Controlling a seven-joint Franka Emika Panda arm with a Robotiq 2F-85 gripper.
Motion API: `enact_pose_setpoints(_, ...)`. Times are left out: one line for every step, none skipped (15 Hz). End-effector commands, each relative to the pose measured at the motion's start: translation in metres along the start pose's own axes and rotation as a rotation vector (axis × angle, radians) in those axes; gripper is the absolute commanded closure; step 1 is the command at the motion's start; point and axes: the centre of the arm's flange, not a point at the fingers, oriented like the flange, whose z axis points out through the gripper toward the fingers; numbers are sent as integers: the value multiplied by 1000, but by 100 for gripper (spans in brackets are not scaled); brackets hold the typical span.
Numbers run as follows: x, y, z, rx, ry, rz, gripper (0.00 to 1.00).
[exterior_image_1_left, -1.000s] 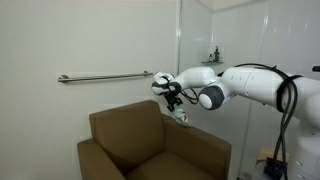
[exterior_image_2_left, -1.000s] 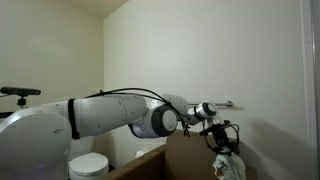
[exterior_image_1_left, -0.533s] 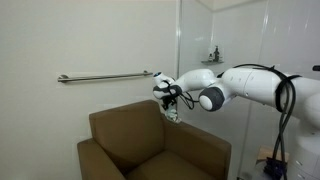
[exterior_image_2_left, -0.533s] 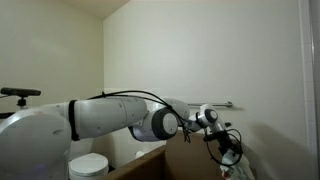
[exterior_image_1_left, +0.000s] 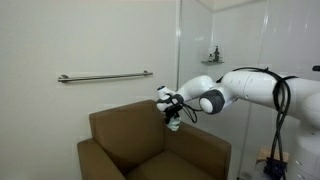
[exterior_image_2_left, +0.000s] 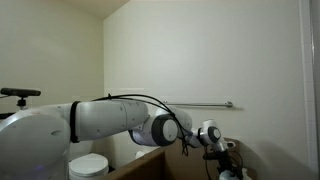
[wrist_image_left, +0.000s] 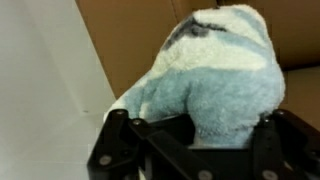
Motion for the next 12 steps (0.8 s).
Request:
enact_pose_setpoints(4, 24, 26, -2, -77, 6, 95)
enact_pose_setpoints(-1, 33, 21, -13, -86, 12, 95)
enact_pose_setpoints(-11, 44, 16, -19, -106, 16, 95)
enact_pose_setpoints(-23, 54, 12, -21, -132, 15, 95)
enact_pose_setpoints(-38, 62, 9, -24, -165, 14, 95)
enact_pose_setpoints(-55, 68, 8, -25, -211, 6, 95)
enact_pose_setpoints(-72, 72, 8, -28, -263, -3, 95)
enact_pose_setpoints(-79, 75, 8, -33, -308, -12, 95)
enact_pose_setpoints(-84, 77, 6, -38, -350, -20, 95)
enact_pose_setpoints(-89, 79, 2, -52, -381, -27, 95)
enact_pose_setpoints(-93, 81, -3, -65, -407, -35, 95)
enact_pose_setpoints(-96, 82, -10, -85, -421, -43, 96)
